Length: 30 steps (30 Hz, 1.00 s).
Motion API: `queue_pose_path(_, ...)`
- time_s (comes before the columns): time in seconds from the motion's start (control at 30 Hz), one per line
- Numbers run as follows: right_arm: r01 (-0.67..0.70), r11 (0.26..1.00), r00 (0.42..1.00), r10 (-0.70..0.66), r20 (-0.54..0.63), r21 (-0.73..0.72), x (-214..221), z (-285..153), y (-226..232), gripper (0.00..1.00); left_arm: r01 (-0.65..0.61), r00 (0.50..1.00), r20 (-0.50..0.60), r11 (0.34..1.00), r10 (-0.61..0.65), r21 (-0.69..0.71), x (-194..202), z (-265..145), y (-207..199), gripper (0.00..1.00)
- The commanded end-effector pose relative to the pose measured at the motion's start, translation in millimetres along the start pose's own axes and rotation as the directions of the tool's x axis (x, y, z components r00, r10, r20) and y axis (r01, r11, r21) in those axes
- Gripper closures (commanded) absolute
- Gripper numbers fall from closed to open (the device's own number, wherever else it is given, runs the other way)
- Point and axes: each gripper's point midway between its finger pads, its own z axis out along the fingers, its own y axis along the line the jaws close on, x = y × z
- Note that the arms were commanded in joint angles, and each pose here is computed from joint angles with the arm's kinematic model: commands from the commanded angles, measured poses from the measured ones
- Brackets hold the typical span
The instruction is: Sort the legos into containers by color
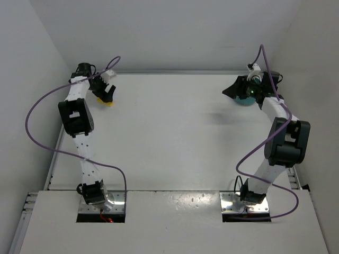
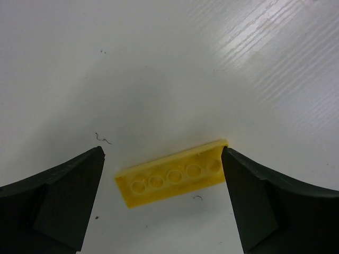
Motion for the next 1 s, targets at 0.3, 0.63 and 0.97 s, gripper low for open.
queue_pose_path(0.3, 0.04, 0.999, 0.999, -0.04, 0.03, -0.03, -13.6, -6.0, 15.3, 0.4, 0.28, 0.956, 0.119, 0.955, -0.268, -0.101, 4.5, 7.3, 39.5, 0.01)
queue_pose_path(0.63, 0.022, 1.0, 0.999, -0.021, 0.031, -0.022, -13.8, -6.0, 14.5, 0.4, 0.389, 0.911, 0.076, 0.905, -0.406, 0.17, 25.5, -5.7, -54.1, 0.26)
queue_pose_path(0.97, 0.018, 0.999, 0.998, -0.017, 0.052, -0.032, -22.7, -3.6, 20.3, 0.4, 0.456, 0.855, 0.076, 0.813, -0.514, 0.362, 5.9, -51.9, -170.0, 0.26)
